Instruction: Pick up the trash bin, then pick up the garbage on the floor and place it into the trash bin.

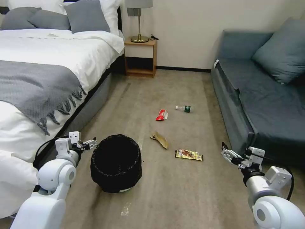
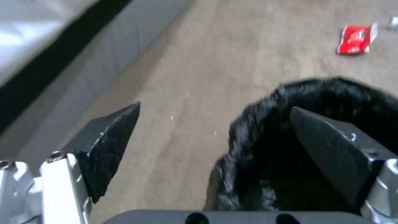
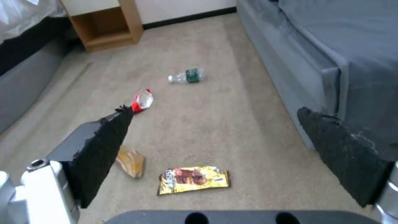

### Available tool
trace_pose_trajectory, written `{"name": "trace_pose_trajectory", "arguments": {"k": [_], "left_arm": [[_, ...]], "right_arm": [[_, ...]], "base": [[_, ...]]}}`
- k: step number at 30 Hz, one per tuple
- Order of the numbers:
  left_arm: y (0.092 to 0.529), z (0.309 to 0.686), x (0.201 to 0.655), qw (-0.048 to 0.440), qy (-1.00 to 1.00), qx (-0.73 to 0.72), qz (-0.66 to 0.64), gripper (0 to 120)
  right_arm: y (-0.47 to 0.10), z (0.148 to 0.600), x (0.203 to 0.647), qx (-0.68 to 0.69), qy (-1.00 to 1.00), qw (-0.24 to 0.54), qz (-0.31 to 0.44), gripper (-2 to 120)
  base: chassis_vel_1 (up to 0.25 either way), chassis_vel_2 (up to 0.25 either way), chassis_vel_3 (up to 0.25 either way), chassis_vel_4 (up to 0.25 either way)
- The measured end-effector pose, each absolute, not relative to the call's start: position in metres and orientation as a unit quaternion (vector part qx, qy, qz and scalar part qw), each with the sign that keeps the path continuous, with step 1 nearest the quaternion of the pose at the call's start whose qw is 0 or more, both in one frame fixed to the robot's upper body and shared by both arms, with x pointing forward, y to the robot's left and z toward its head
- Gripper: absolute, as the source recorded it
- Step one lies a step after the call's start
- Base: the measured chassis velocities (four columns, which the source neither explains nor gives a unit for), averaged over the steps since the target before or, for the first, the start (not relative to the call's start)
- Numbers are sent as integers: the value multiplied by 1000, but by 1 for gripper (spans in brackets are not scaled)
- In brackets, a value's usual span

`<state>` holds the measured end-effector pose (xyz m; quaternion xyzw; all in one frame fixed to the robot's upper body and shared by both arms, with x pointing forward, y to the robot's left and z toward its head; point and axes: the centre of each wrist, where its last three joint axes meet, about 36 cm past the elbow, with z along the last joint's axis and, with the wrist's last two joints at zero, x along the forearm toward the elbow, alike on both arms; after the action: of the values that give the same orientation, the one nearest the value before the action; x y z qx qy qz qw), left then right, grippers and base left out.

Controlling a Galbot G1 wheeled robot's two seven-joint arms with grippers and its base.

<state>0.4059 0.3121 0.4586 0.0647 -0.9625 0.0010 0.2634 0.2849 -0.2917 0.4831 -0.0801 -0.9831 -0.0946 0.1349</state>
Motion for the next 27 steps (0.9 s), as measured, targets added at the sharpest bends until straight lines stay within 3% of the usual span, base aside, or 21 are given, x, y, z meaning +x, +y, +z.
{"name": "trace_pose_trajectory", "arguments": {"k": [12,27], "left_arm": [[295,416,422,314,-948,51,20,99],[304,387,427,349,-934,69,23,100]], "right_arm": [[-290,474,281,-83,-987,119,-68,100],[-283,467,281,-72,-988,118,-68,100]], "base": [[0,0,0,0],[0,0,0,0]]}}
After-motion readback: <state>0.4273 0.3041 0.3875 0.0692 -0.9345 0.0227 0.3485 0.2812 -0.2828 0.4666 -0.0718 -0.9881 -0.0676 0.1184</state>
